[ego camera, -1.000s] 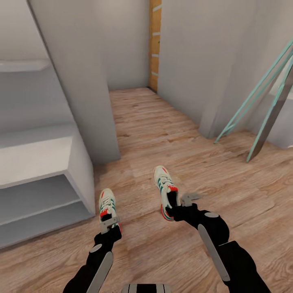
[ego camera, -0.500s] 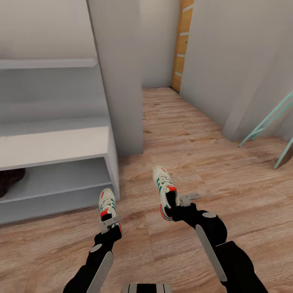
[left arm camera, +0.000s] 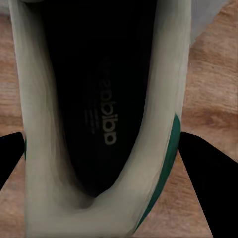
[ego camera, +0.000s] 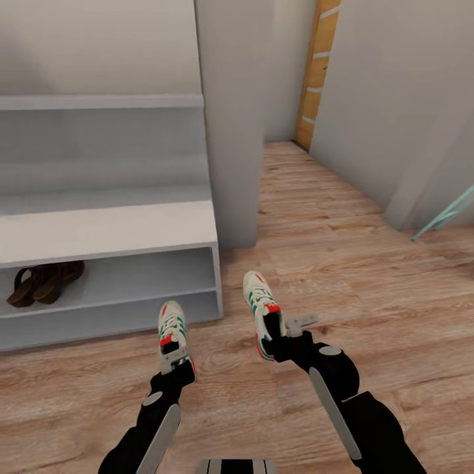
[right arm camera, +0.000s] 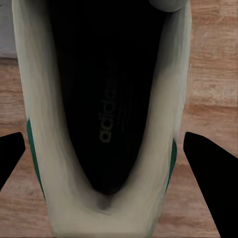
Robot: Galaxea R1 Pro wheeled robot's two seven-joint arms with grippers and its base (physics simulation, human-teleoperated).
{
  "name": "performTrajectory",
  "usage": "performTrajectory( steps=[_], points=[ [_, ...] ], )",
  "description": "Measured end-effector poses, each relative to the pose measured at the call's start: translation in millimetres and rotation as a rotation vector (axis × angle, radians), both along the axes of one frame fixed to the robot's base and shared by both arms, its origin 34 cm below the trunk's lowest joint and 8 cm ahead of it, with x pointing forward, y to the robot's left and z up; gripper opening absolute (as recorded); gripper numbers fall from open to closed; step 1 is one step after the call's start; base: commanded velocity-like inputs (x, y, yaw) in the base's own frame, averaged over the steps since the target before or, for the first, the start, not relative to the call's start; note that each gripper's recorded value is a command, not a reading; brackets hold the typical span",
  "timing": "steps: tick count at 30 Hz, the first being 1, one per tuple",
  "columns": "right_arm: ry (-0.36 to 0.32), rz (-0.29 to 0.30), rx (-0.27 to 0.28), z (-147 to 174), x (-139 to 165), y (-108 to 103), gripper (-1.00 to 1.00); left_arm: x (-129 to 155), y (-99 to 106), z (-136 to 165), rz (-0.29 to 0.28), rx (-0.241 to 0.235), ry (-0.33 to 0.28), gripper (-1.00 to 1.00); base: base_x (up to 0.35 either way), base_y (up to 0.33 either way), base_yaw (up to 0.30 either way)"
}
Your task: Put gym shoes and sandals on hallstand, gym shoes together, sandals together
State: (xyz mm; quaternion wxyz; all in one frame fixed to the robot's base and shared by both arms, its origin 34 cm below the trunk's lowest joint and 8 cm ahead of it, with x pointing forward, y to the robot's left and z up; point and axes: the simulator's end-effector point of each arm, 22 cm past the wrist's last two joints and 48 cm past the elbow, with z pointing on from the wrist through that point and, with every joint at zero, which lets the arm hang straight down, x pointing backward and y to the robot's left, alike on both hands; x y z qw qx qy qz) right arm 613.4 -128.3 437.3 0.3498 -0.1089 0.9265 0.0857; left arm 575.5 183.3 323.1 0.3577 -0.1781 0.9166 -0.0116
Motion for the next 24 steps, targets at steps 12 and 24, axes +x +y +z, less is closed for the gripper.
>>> performTrajectory(
  steps=[12,24],
  points=[
    [0.074,0.104,-0.058,-31.1,-31.1,52.9,-1.0,15.1,-6.4,56.6,-0.078,-0.029,-0.021,-1.0,-0.001,0.322,0.001],
    [0.082,0.104,-0.066,-28.4,3.0,77.3,-1.0,49.2,20.0,74.7,-0.104,-0.01,0.07,-1.0,0.091,0.315,0.0]
  ],
)
